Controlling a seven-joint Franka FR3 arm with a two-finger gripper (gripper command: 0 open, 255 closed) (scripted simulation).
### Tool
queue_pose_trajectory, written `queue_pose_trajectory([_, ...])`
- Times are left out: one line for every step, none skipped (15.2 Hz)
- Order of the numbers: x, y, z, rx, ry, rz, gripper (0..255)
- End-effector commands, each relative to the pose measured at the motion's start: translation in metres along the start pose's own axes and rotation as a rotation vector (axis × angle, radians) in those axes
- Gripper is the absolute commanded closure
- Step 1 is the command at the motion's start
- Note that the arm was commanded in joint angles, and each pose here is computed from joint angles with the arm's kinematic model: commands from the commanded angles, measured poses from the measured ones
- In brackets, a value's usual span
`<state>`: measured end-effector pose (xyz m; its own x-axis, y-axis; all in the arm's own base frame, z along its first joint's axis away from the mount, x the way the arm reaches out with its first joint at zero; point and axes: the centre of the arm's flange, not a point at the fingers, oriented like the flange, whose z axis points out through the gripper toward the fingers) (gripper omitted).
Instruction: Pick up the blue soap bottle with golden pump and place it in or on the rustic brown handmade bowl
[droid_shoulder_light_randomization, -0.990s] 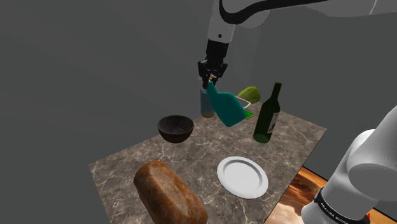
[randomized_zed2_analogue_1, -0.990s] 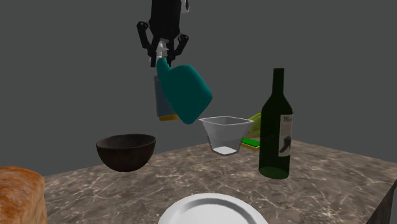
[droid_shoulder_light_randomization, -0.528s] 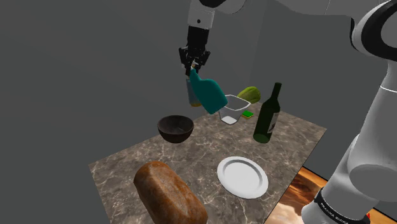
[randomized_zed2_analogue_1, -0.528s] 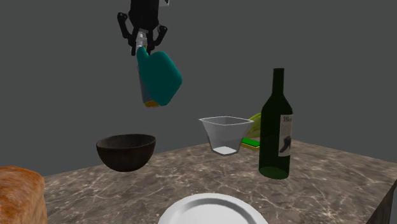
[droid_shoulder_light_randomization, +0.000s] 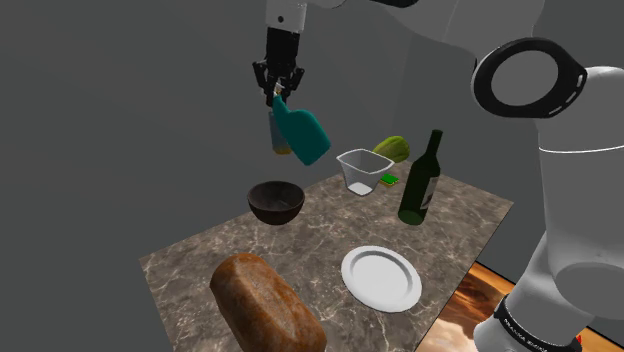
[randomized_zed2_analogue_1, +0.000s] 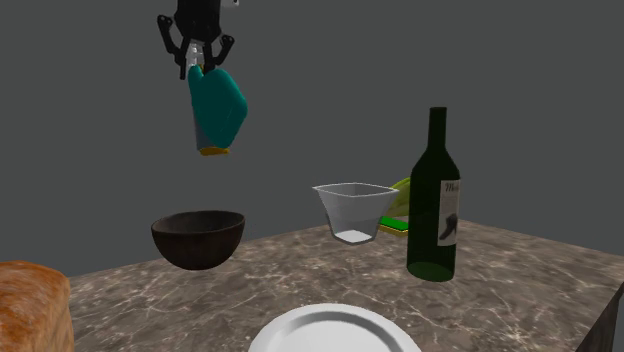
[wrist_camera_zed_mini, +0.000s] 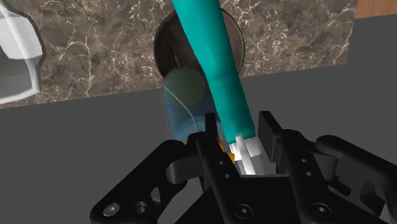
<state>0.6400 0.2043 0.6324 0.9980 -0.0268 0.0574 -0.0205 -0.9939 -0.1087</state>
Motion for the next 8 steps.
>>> queue_pose_trajectory([0.001, 0.000, 0.009, 0.000, 0.001, 0.001, 255])
queue_pose_trajectory([0.000, 0.001, 0.014, 0.000, 0.001, 0.001, 255])
queue_pose_trajectory([0.000, 0.001, 0.019, 0.000, 0.001, 0.001, 255])
queue_pose_trajectory([0.000, 0.002, 0.025, 0.000, 0.001, 0.001, 255])
queue_pose_trajectory([-0.001, 0.003, 0.030, 0.000, 0.001, 0.001, 255])
queue_pose_trajectory([-0.001, 0.003, 0.035, 0.000, 0.001, 0.001, 255])
queue_pose_trajectory([-0.001, 0.004, 0.040, 0.000, 0.001, 0.001, 255])
queue_pose_trajectory([-0.002, 0.004, 0.046, 0.000, 0.001, 0.001, 255])
